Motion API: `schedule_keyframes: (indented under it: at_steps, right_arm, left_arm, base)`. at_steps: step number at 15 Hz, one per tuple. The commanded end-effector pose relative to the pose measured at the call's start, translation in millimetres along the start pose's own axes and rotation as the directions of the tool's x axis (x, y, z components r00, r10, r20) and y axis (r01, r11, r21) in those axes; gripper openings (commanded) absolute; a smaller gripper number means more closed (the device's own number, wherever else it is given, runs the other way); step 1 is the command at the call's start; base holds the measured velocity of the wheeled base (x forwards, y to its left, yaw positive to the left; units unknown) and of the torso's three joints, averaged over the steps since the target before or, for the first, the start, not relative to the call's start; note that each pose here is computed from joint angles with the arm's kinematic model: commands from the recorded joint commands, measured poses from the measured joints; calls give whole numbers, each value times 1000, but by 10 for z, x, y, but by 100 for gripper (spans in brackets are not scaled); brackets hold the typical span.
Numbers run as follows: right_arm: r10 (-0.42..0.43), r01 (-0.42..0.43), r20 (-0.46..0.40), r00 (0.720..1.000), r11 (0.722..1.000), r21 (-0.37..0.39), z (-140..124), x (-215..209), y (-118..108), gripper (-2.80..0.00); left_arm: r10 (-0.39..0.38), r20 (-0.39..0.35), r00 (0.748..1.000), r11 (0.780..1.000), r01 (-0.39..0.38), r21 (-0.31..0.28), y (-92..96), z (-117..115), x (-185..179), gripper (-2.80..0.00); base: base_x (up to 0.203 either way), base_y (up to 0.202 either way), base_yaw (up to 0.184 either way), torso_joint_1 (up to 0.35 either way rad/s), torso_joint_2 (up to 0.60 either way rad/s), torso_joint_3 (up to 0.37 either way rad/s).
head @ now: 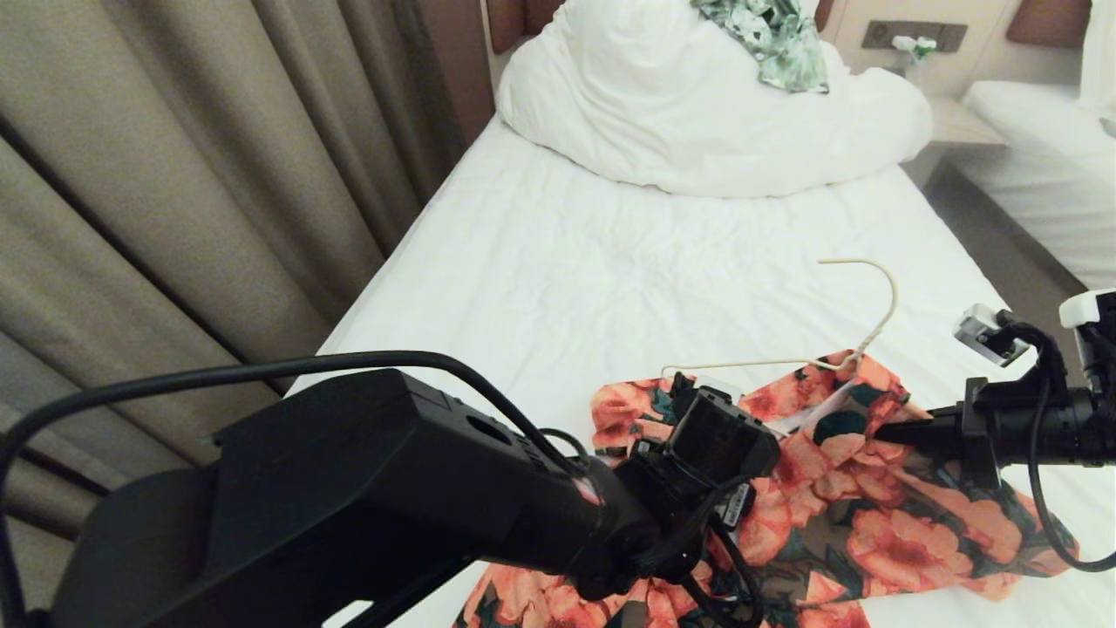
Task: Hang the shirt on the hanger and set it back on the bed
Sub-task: Hook the other side of the shirt onto the hanger
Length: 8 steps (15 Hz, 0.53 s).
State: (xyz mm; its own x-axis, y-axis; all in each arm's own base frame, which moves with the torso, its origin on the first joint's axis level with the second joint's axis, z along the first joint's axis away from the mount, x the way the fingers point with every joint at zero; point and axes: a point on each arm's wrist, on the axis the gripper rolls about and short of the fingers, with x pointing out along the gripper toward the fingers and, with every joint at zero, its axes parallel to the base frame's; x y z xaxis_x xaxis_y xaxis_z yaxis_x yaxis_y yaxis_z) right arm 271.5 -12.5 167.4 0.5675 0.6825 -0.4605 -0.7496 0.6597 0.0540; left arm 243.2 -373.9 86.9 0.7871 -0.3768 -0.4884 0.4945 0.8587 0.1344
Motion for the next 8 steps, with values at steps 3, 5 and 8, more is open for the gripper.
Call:
schedule_keyframes:
  at_steps: [3,5,8]
  right_arm:
    - [3,-3,5,1000,1000,-11,12,-3,4,-280]
    - [2,-2,4,1000,1000,-11,12,-3,4,-280]
    - [1,-1,5,1000,1000,-12,15,-6,6,-280]
  left_arm:
    - [8,4,1000,1000,-8,8,-25,-35,95,0]
    - [12,0,1000,1000,-12,10,-31,-58,116,-280]
    - [12,2,1000,1000,-12,9,-34,-55,119,-280]
  base:
    - [0,0,0,0,0,0]
    - [0,0,0,0,0,0]
    - [0,0,0,0,0,0]
